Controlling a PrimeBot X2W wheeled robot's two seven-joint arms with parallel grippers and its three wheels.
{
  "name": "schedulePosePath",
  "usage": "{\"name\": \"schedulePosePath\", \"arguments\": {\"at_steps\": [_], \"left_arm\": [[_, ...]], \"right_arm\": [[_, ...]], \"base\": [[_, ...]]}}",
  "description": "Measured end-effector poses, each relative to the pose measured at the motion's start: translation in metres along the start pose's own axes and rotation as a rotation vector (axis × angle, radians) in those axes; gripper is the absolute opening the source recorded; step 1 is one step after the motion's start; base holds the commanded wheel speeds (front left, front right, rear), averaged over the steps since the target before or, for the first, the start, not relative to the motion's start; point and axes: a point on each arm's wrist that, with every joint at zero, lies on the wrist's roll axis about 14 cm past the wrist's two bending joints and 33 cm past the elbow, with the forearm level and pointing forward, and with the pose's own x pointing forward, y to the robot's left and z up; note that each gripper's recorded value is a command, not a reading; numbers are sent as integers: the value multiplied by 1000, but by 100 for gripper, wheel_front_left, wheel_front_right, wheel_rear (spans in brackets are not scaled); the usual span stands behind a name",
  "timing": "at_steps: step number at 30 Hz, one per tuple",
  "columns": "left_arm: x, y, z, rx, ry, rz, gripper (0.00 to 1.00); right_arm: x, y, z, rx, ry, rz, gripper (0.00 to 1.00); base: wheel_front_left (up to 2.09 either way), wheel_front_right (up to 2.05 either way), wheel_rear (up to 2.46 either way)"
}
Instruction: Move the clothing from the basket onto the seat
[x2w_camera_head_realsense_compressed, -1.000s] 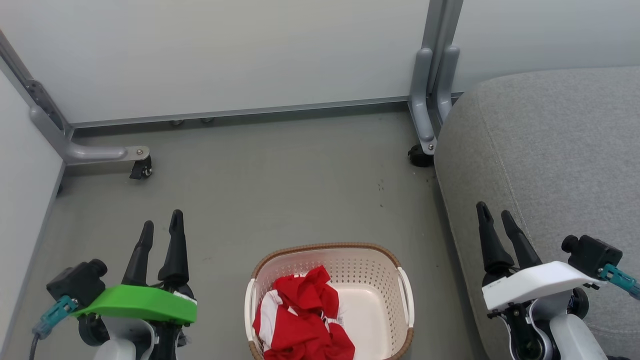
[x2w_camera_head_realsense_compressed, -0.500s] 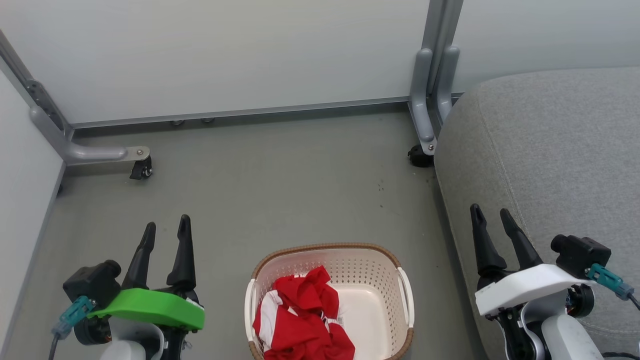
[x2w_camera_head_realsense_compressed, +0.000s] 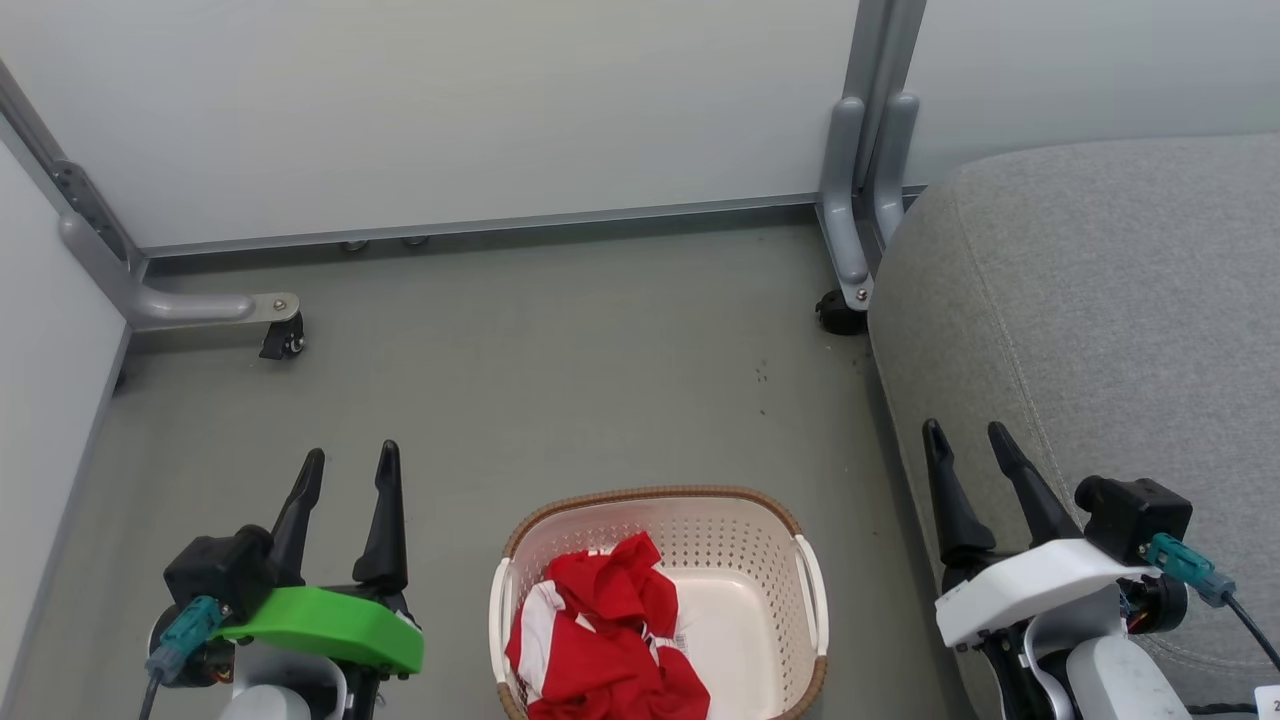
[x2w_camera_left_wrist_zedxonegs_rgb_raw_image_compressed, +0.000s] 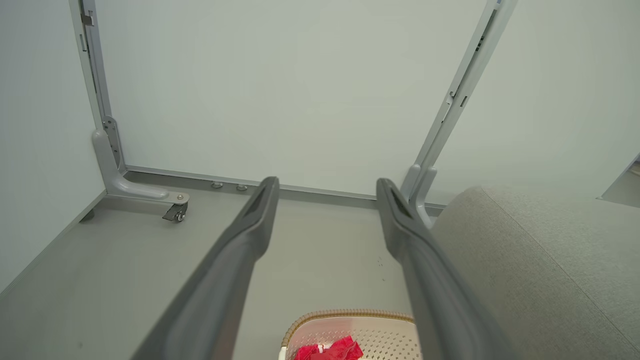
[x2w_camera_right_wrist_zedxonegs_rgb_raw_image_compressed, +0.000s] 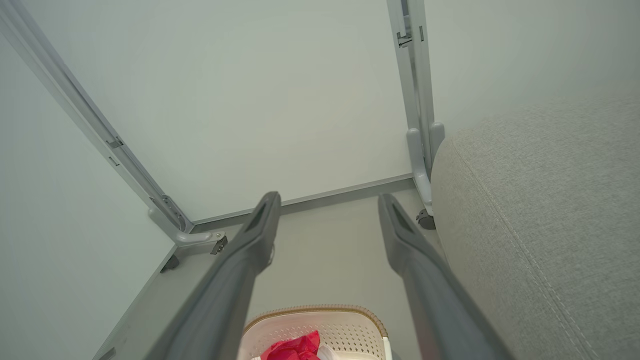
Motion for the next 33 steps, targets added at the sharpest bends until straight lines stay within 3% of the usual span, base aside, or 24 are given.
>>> {"name": "schedulePosePath", "arguments": {"at_steps": [33], "left_arm": [[-5, -3, -15, 209, 25, -37, 100]], "right_arm": [[-4, 6, -3, -200, 10, 29, 100]], "base": [[0, 0, 0]]}}
